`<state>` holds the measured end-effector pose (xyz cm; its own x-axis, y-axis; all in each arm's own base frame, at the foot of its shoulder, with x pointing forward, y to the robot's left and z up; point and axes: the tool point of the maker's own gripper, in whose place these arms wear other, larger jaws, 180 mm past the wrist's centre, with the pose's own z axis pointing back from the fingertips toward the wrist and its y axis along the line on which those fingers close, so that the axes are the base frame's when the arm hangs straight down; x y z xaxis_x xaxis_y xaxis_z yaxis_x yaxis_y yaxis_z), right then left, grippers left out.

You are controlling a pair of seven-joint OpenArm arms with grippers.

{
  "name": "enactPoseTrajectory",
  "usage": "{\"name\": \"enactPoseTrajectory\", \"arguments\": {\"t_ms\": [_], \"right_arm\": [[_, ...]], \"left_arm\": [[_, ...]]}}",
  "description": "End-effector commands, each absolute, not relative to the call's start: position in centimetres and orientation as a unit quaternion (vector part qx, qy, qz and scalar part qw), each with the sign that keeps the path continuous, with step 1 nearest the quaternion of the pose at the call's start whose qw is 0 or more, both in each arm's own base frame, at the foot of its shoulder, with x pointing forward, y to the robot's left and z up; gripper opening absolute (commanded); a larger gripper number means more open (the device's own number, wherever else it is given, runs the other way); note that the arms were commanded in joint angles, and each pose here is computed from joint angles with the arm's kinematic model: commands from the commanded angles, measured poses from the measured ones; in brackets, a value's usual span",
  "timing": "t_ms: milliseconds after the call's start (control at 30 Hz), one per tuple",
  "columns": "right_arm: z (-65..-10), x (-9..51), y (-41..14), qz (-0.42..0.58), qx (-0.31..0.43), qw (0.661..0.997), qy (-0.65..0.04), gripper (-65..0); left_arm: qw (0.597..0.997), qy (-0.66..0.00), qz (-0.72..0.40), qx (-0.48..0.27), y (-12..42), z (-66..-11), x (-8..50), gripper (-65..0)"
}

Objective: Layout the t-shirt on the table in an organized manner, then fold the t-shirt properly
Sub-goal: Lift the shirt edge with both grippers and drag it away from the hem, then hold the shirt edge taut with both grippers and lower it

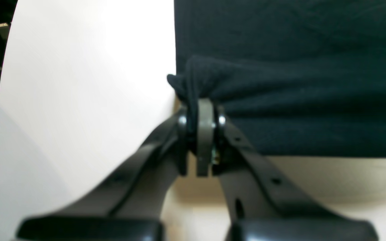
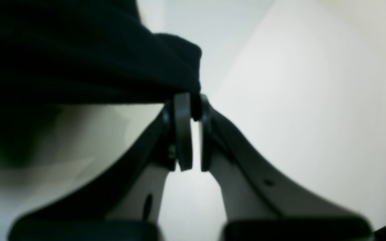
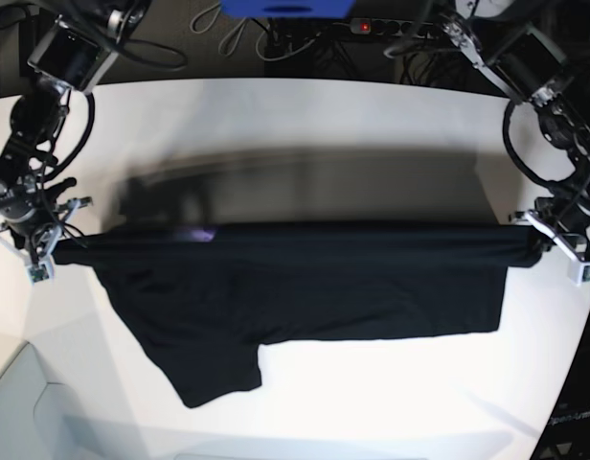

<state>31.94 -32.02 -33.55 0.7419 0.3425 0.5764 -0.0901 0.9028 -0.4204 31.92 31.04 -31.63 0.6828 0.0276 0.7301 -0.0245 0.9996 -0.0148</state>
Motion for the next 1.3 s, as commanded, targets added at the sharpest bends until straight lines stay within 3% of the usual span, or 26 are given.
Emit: {"name": "enactPoseTrajectory", "arguments": {"t_ms": [0, 633, 1267], "right_arm": [[-31.8, 32.2, -33.5, 0.111, -0.216, 0.904, -0.352, -65.0], [-37.1, 21.6, -31.6, 0.147, -0.211, 0.932, -0.255, -65.0], [-38.9, 16.5, -32.9, 0.105, -0.21, 0.949, -0.208, -65.0]], "left_arm": [[0.912, -0.409, 0.016, 0.021, 32.3, -30.5, 31.8, -64.6], [0.95, -0.31, 0.011, 0.032, 33.1, -36.2, 24.6, -64.6], [0.97, -0.24, 0.009, 0.03, 32.9, -39.5, 18.8, -64.6]]}}
